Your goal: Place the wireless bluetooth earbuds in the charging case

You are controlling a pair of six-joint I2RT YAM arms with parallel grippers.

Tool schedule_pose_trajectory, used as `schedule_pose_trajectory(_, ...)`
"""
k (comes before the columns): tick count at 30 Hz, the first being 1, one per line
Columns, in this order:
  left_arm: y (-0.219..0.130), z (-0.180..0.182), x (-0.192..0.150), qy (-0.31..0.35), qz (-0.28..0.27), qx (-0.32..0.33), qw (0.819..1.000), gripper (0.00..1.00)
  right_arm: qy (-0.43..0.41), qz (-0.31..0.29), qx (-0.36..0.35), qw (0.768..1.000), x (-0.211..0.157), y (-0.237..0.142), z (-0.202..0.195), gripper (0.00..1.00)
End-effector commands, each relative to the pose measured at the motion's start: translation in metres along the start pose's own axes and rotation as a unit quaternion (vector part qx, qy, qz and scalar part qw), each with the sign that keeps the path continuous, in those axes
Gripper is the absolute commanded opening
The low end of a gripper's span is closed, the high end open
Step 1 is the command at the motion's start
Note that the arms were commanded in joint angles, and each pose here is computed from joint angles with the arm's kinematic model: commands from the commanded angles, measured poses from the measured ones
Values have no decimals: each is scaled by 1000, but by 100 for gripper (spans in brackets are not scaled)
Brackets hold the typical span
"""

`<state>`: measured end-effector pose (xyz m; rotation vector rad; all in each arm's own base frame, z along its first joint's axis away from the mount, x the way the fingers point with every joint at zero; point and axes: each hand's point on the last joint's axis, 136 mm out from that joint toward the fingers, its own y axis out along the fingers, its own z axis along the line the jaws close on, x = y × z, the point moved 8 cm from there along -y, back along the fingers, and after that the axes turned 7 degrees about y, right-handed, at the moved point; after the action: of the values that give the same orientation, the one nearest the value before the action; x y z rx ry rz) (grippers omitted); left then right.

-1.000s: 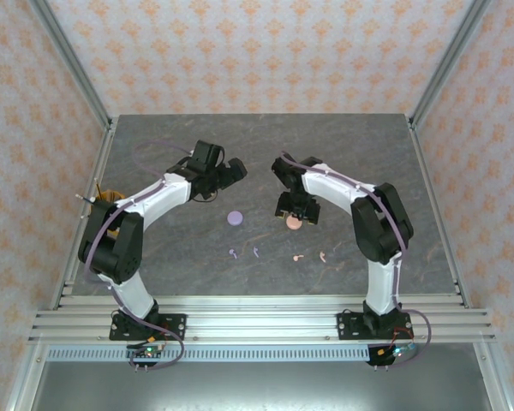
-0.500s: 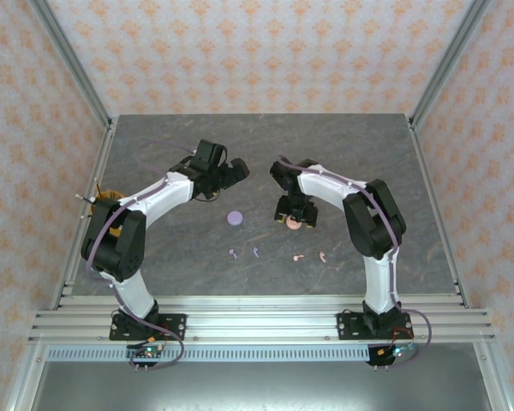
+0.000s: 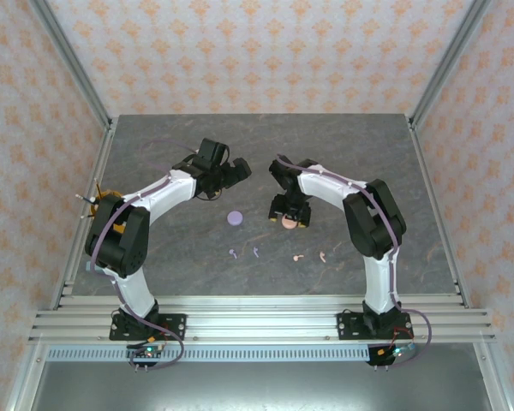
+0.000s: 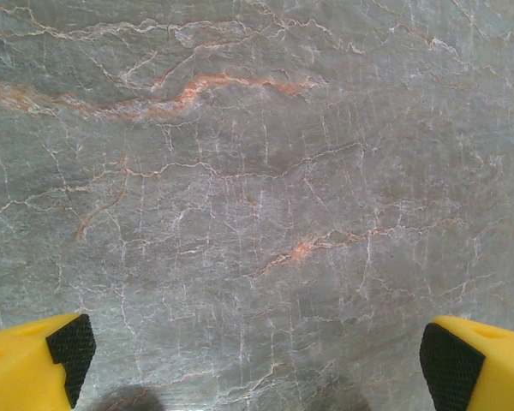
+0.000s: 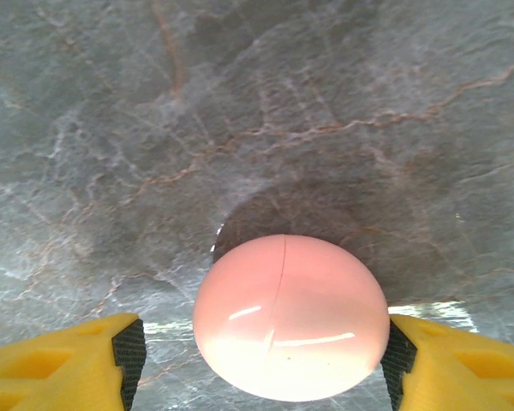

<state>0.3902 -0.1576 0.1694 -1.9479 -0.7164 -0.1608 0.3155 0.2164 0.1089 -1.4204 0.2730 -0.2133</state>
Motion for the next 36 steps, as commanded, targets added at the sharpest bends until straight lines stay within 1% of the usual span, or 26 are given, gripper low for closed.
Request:
schedule_pose_trajectory(1,-2,-8,0,2,1,-2,1000,100,-22,-1,40,999,-9,-21,4,74)
schedule_pose_trajectory(5,-3,-10,1,3,-1,-3,1000,100,-52,-6,47,998,-15,-35,4,74)
schedule_pose_trajectory(9,-4,-12,1,4,-3,-4,1000,100,-91,-39,6,995,-12,-45,-4,75)
schedule_pose_trajectory(13,-5,-13,0,5,-4,-5,1000,100,-138,-65,-37,988,-1,-42,-5,78)
schedule_pose_trajectory(16,-5,-13,0,7,-4,-3,1000,100,-154,-72,-41,985,9,-36,4,78)
schedule_pose_trajectory(23,-9,-14,1,9,-7,0,1000,100,-155,-57,-26,986,21,-18,22,78)
schedule_pose_trajectory(28,-11,-14,2,13,-10,1,1000,100,-151,-33,-8,988,17,-6,24,78)
schedule_pose_trajectory(36,-10,-15,1,14,-9,-2,1000,100,-140,2,16,990,3,-1,17,76)
